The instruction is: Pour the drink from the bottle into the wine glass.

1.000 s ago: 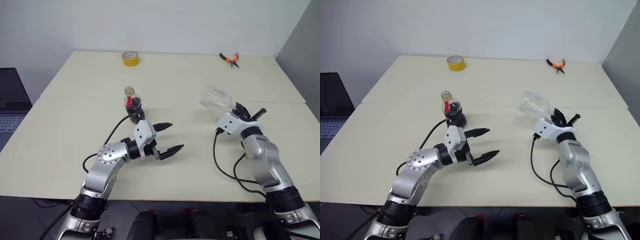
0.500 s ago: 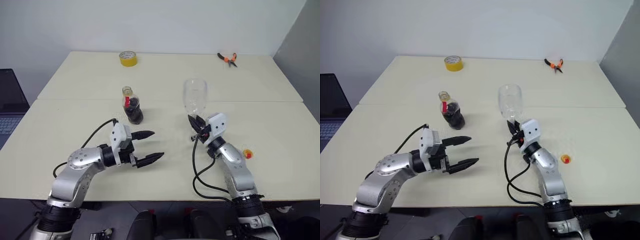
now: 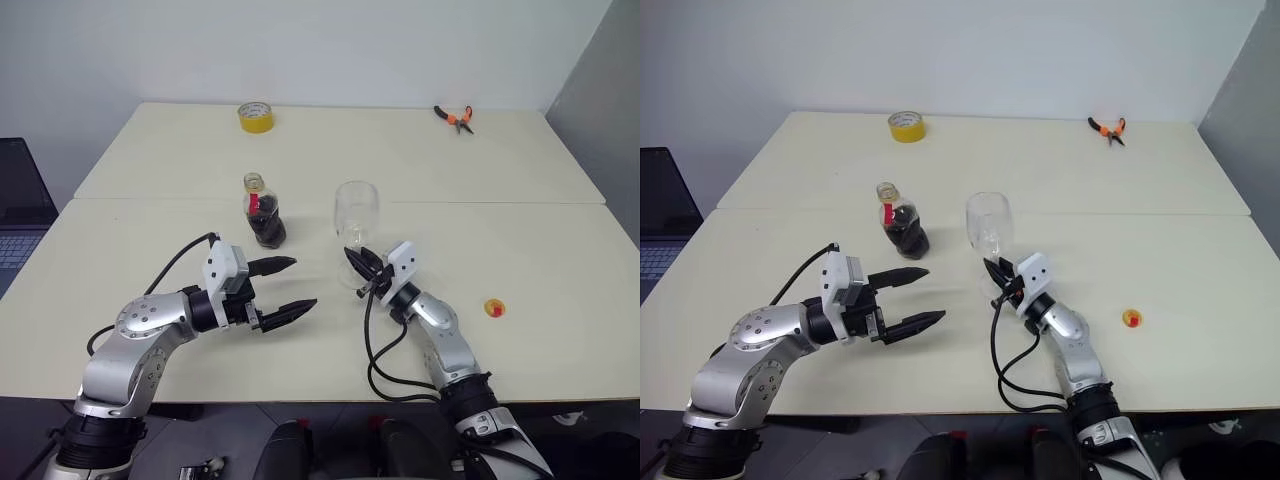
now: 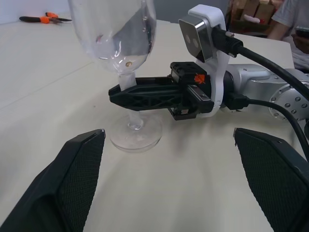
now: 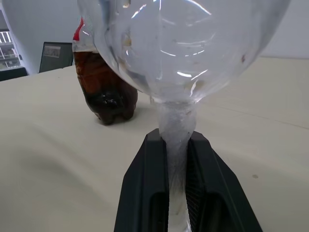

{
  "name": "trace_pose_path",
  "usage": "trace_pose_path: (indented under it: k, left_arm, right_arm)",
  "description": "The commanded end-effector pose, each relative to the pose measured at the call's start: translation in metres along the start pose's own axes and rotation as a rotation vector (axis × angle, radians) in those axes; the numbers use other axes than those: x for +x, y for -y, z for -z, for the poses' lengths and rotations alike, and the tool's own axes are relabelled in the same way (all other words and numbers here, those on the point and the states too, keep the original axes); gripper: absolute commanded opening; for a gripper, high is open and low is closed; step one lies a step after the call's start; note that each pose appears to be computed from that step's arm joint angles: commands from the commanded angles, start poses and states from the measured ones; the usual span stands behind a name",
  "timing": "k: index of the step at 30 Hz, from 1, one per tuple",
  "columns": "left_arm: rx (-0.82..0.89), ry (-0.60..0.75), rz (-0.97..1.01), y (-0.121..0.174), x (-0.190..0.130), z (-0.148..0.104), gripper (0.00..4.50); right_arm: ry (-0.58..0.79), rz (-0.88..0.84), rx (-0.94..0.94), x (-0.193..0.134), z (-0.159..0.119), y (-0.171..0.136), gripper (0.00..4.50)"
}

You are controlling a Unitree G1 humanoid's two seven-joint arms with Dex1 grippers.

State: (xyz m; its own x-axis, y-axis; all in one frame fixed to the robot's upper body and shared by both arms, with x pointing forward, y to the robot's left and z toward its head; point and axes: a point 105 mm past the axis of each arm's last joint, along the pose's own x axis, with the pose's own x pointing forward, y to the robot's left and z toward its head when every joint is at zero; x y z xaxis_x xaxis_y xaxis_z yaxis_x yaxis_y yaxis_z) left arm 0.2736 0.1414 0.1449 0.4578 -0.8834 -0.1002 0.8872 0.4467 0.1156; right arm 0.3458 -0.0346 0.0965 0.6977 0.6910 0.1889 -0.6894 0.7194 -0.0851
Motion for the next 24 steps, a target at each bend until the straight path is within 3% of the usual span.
trace_pose_path:
  k: [1, 10, 17, 24]
  left_arm:
    - [0.055, 0.03, 0.014, 0.002, 0.002, -0.011, 4.5]
    - [0.064, 0.036, 0.015, -0.002, 0.005, -0.009, 4.5]
    - [0.079, 0.039, 0.012, -0.003, 0.006, -0.009, 4.5]
    - [0.084, 0.043, 0.008, -0.003, 0.008, -0.01, 4.5]
  right_arm:
    - [-0.004, -0.019, -0.015, -0.005, 0.001, -0.002, 1.4]
    - [-0.045, -0.009, -0.059, -0.006, 0.004, 0.001, 4.48]
    - [-0.16, 0.02, -0.123, -0.012, 0.02, 0.013, 4.48]
    - [-0.185, 0.027, -0.133, -0.019, 0.023, 0.016, 4.48]
